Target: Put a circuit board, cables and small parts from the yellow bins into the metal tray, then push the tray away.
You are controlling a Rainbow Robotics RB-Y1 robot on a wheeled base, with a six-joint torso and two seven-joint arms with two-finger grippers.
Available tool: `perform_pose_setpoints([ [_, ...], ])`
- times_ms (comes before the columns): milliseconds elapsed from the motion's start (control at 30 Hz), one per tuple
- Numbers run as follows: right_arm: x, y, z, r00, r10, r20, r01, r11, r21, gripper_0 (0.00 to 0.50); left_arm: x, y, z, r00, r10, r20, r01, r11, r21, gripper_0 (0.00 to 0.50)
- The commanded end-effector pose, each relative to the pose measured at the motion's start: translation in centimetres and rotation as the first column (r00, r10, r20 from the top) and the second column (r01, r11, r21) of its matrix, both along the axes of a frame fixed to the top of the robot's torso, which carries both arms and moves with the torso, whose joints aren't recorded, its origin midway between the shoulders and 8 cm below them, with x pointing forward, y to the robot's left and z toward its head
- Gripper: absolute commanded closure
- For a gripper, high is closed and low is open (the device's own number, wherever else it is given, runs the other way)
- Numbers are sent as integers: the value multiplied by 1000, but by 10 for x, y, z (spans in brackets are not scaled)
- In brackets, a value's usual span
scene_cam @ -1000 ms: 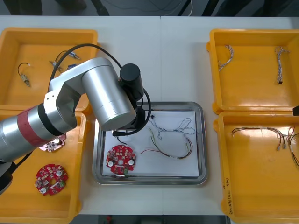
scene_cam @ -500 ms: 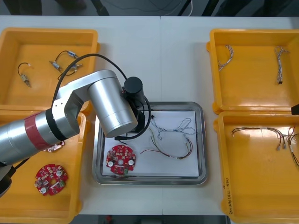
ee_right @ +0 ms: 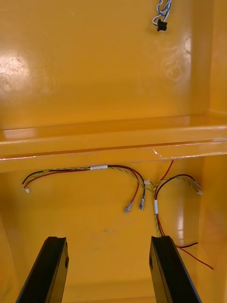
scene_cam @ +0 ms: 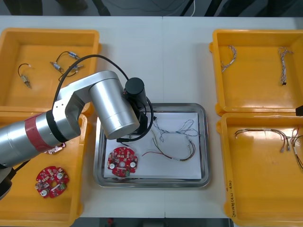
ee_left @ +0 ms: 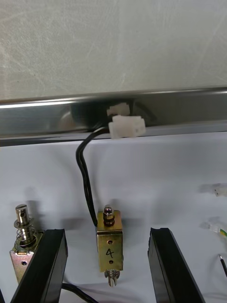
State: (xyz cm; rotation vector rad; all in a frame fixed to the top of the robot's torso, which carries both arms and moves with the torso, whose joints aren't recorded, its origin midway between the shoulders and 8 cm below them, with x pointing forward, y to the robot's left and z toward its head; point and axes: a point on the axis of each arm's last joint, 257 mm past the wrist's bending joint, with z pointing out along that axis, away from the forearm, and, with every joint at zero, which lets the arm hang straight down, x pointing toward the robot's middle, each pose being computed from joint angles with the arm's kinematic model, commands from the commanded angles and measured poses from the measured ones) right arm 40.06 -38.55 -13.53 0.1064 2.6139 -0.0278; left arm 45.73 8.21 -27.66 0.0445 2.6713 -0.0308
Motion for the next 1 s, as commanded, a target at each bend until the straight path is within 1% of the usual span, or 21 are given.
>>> perform_pose_setpoints([
  [33, -1, 7, -2, 1000, 28, 10, -28, 1000, -12, 0, 5, -21, 20, 999, 48, 21, -46, 995, -88, 0],
  [233, -1, 7, -3, 1000, 30, 7, -29, 999, -12, 0, 7, -22, 25, 998, 51, 28, -48, 994, -100, 0],
  [333, -1, 7, -2, 1000, 28, 10, -28, 1000, -12, 0, 6, -22, 37, 998, 55, 34, -51, 993, -107, 0],
  [400, -1, 6, -2, 1000, 26, 8, -26, 1000, -13, 0, 4, -21, 44, 998, 62, 24, -59, 992, -115, 0],
  [533, -1, 6, -2, 1000, 26, 9, -26, 1000, -13, 0, -1, -19, 66, 997, 72, 9, -70, 988, -137, 0],
  [700, -1, 6, -2, 1000, 28, 10, -28, 1000, -14, 0, -8, -13, 94, 997, 79, 9, -77, 985, -153, 0],
  [800, -1, 6, 0, 999, 33, 10, -33, 999, -15, 0, -12, -8, 114, 997, 79, 7, -77, 982, -173, 0],
  [1000, 0, 12, 10, 997, 71, 15, -70, 997, -14, 0, -23, 13, 145, 997, 81, -12, -82, 981, -179, 0],
])
